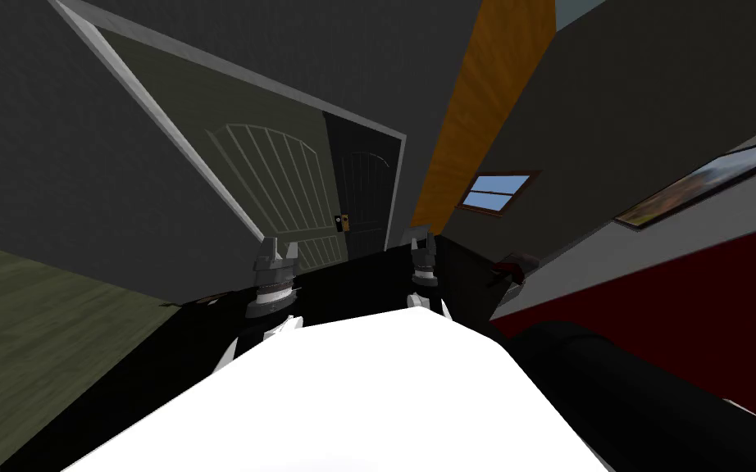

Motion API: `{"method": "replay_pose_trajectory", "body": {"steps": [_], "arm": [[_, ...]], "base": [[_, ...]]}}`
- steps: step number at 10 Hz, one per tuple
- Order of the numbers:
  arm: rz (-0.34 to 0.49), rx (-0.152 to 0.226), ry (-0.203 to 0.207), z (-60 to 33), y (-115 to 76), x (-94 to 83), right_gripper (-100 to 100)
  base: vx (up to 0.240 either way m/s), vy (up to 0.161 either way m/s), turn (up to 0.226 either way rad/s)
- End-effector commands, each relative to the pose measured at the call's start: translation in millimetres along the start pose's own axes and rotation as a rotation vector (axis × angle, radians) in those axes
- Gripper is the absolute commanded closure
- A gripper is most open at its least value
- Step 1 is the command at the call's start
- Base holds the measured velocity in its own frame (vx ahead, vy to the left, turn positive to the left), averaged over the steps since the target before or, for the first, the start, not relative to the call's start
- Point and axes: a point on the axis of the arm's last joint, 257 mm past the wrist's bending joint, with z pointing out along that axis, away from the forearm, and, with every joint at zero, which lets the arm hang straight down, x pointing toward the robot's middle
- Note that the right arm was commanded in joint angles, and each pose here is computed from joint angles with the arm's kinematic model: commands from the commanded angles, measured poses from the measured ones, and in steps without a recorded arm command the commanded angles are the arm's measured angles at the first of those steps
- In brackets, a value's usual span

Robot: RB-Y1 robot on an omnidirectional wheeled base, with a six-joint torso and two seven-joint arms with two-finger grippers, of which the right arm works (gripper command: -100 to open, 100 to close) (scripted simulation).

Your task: Pull the door open

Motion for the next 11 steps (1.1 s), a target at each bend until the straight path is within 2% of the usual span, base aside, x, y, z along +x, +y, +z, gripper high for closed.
{"method": "replay_pose_trajectory", "body": {"steps": [1, 6, 11], "arm": [[0.003, 0.018, 0.011, -0.5, -10.8, 2.1, -100], [0.015, 0.085, 0.042, -2.8, -50.9, 8.5, -100], [0.023, 0.146, 0.064, -5.3, -87.4, 12.9, -100]], "base": [[0.041, -0.081, 0.078], [0.105, 0.069, 0.037], [0.099, 0.037, 0.044]]}}
